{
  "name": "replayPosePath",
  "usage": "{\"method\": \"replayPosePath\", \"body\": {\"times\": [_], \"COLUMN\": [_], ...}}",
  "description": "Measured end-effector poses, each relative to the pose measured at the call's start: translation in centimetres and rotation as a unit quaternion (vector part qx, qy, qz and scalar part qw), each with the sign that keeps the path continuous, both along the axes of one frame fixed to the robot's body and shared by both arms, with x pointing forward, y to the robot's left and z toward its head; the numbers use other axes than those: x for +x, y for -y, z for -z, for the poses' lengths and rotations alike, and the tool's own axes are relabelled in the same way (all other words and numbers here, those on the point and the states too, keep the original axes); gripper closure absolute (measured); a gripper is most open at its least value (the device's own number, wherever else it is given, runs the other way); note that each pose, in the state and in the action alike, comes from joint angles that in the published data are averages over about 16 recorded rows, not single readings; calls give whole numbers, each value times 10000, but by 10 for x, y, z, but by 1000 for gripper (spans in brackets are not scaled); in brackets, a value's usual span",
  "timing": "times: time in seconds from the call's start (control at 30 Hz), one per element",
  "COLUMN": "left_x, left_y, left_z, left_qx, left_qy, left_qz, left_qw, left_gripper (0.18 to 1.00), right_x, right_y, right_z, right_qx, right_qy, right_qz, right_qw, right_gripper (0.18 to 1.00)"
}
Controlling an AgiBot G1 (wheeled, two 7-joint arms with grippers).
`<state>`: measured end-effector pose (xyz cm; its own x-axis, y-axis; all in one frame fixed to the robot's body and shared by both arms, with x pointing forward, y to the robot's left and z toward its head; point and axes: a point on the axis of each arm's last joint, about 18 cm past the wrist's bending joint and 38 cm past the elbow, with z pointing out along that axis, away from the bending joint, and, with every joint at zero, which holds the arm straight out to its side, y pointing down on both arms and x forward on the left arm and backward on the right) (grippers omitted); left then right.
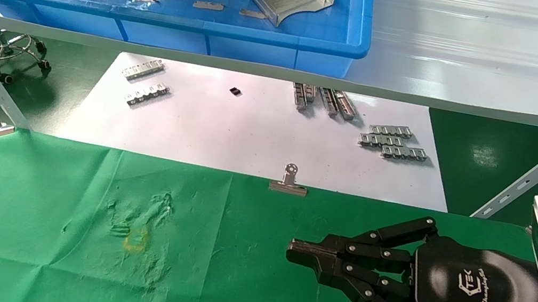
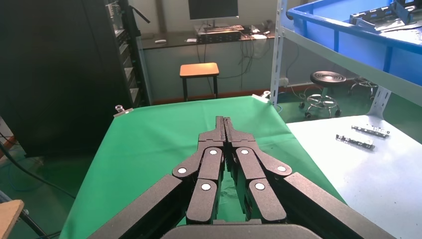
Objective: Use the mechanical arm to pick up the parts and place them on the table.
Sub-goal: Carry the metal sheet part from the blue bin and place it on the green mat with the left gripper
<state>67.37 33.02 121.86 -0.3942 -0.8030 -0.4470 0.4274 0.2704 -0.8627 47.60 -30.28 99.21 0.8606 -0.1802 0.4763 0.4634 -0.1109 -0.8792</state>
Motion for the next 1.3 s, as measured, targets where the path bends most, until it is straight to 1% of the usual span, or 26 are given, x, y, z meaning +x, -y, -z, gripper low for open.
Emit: {"method": "replayPosePath", "body": {"times": [0.17,0.27,0.37,0.53,0.73,1.03,1.17,1.3], "left_x": [-19,-32,-47,-69,-88,-108,-115,-120], "left_y": [-2,-3,-4,-6,-12,-24,-26,-26], "left_z": [-3,-2,2,12,28,60,85,117], "left_qx": [176,370,631,1134,1777,2635,3015,3385], "left_qy": [100,165,236,363,567,870,841,646], "left_qz": [387,645,920,1323,1606,1701,1812,1973], "left_qw": [9990,9971,9935,9840,9692,9455,9323,9178], "left_gripper": [914,914,915,915,915,915,915,915], "right_x": [0,0,0,0,0,0,0,0], "right_y": [0,0,0,0,0,0,0,0], "right_z": [0,0,0,0,0,0,0,0], "right_qx": [0,0,0,0,0,0,0,0], "right_qy": [0,0,0,0,0,0,0,0], "right_qz": [0,0,0,0,0,0,0,0], "right_qw": [10000,10000,10000,10000,10000,10000,10000,10000], "right_gripper": [987,987,987,987,987,987,987,987]}}
